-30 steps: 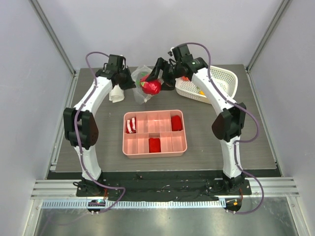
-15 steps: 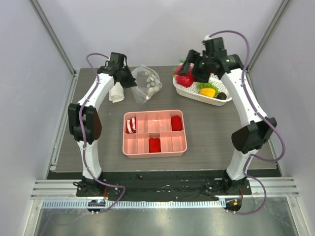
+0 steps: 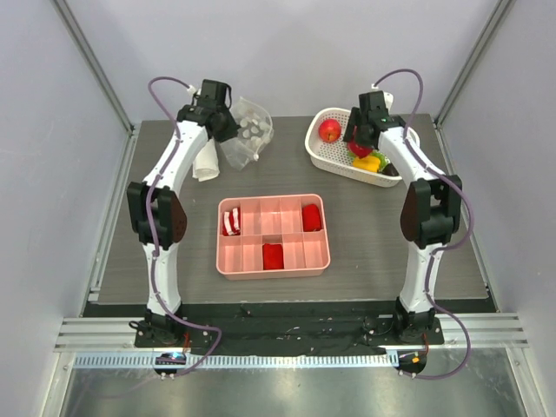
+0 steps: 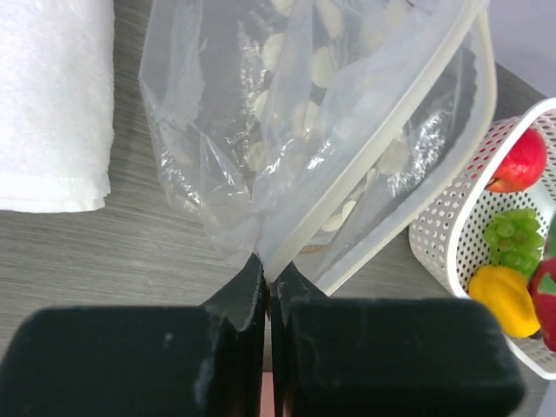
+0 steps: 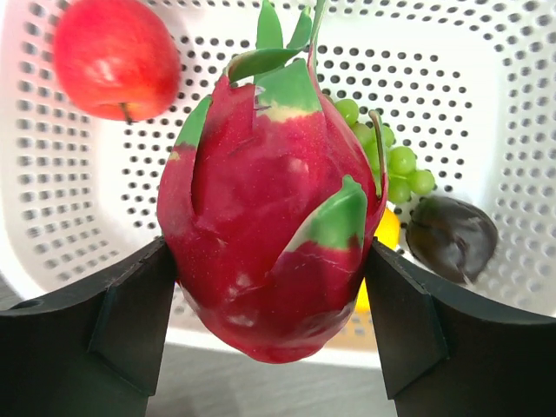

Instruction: Open the zip-top bag and remove the fake food

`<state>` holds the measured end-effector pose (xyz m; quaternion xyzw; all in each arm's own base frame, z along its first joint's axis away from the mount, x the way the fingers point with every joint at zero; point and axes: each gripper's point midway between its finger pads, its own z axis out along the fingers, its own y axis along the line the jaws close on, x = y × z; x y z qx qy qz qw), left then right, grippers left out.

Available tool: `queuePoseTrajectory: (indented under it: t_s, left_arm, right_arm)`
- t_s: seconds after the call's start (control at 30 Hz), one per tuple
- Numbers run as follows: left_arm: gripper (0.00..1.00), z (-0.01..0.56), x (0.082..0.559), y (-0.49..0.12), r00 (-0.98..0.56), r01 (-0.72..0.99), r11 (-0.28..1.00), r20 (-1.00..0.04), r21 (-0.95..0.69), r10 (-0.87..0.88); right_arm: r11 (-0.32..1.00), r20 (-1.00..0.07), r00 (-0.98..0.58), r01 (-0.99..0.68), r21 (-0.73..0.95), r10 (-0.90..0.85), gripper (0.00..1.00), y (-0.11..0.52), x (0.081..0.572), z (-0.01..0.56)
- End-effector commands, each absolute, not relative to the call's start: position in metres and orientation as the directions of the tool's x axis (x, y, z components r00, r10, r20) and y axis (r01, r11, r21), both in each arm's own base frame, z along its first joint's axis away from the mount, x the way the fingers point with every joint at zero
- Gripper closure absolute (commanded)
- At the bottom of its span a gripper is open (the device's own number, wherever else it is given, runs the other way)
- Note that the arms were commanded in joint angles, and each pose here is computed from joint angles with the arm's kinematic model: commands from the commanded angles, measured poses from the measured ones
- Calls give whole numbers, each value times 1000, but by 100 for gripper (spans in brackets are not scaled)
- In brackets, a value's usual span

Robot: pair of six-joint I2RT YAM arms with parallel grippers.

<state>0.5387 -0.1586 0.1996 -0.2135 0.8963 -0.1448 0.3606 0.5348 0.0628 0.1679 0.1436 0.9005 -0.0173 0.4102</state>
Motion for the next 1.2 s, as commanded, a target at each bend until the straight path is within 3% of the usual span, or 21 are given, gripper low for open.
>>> queuePoseTrajectory:
  t_s: [0.0,0.07,0.13,0.17,0.2,0.23,0.27,0.3,0.33,0.53,0.7,0.77,0.83,0.87,0.9,0.97,1.17]
  left_arm:
    - [94,200,548,-167,-617,-276,886,-638,-373,-461]
    - [85,197,553,-174,-632,-270,887,-626,-375,-457]
    - [68,182,552,-179,-664,-264,900,-612,-346,-430]
    - [62,183,552,-181,-665,-251,908,-621,-336,-414]
    - [50,185,553,-182,-656,-245,910,-634,-334,-410]
    - [46,197,552,-181,-641,-236,909,-648,-344,-412]
    - [40,205,552,-181,-630,-221,910,-662,-350,-407]
    - [17,212,552,-181,-618,-214,909,-671,-358,-410]
    - [2,234,548,-180,-594,-197,905,-688,-378,-417]
    - [0,306,522,-195,-558,-63,890,-724,-452,-407]
    - [0,348,455,-224,-590,88,840,-708,-535,-389]
    - [0,338,419,-254,-658,192,795,-676,-576,-331]
    - [0,364,373,-265,-650,294,748,-699,-595,-300]
    - [0,348,346,-283,-690,342,724,-683,-599,-239]
    - [0,374,318,-277,-647,395,701,-722,-593,-246]
    - [0,377,293,-274,-624,425,692,-742,-583,-243]
    - [0,441,242,-232,-476,516,652,-818,-557,-322]
  right_arm:
    - [964,-856,-470,245,107,215,89,63,580,211]
    - [962,-848,-479,246,117,226,78,65,585,204]
    - [962,-841,-486,240,133,237,64,68,587,202]
    - [963,-838,-489,231,141,240,49,70,587,202]
    - [963,-826,-509,230,141,242,41,72,585,196]
    - [963,-825,-509,226,146,244,29,73,585,201]
    - [964,-819,-519,219,148,243,24,75,583,201]
    - [964,-812,-529,222,147,246,18,74,578,204]
    - [962,-809,-532,226,150,251,1,74,575,206]
    - [965,-763,-594,208,161,255,0,77,544,229]
    - [960,-752,-597,190,207,280,0,83,516,264]
    - [948,-727,-611,158,275,313,0,97,493,281]
    - [945,-681,-666,124,302,305,0,116,465,271]
    - [941,-708,-634,98,324,310,0,120,445,296]
    - [949,-695,-657,106,298,292,0,123,430,282]
    - [953,-747,-610,47,299,265,0,131,392,314]
    - [913,-762,-536,42,406,364,0,114,309,350]
